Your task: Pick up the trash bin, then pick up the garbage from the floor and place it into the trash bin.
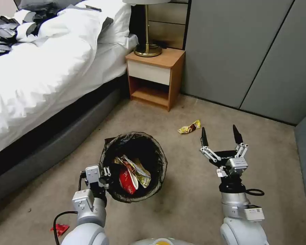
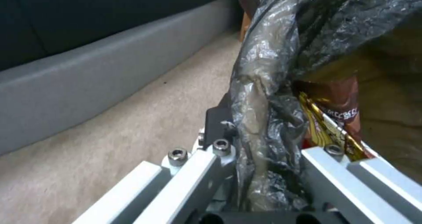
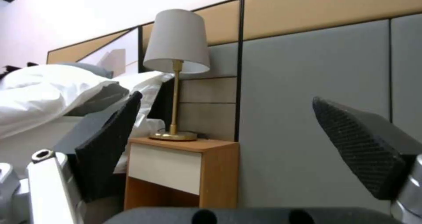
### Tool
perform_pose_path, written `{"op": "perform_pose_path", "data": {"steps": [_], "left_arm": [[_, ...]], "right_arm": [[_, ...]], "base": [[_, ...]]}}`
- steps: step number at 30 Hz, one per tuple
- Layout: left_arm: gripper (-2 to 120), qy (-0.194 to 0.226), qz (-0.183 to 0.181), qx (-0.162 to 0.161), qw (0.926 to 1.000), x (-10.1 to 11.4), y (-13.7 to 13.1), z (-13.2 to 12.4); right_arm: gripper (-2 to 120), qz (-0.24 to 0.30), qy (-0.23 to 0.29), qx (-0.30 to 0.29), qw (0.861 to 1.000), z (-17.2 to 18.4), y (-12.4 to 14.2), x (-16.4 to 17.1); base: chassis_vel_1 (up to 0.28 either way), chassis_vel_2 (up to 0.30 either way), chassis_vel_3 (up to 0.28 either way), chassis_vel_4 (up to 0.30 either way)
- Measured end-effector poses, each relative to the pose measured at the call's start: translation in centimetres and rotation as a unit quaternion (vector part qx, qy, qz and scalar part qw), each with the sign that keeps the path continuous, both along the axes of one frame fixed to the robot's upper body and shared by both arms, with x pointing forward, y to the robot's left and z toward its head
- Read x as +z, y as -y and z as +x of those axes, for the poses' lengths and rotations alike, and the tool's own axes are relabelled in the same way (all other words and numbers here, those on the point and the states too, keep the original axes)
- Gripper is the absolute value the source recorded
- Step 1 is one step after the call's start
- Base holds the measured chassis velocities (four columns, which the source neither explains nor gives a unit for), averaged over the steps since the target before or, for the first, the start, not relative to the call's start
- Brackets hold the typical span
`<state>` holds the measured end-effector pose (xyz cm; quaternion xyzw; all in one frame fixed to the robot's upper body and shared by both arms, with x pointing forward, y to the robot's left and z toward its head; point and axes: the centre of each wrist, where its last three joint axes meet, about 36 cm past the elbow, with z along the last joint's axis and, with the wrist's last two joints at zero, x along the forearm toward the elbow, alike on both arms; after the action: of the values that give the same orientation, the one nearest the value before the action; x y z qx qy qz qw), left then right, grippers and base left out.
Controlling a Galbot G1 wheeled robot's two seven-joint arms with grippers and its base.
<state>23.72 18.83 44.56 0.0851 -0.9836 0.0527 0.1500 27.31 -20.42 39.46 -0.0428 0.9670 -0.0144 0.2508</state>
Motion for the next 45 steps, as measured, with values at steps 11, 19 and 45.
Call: {"op": "perform_pose_path", "data": {"steps": [11,19,45], "left_arm": [[0,-0.001,0.001,0.001,1.0000,-0.02,0.00,-0.05],[0,0.000,-0.001,0.001,1.0000,0.13,0.03,-0.18],[0,0.000,-0.001,0.002,1.0000,0.11,0.06,-0.11]], "right_arm": [[94,-0.001,0.002,0.000,1.000,-0.01,0.16,-0.07],[94,-0.002,0.004,0.000,1.000,-0.10,0.30,-0.12],[95,-0.011,0.022,0.011,1.000,0.37,0.41,-0.37]], "base": [[-0.224,0.215,0.212,-0.218],[-0.326,0.315,0.331,-0.324],[-0.071,0.078,0.064,-0.065]]}}
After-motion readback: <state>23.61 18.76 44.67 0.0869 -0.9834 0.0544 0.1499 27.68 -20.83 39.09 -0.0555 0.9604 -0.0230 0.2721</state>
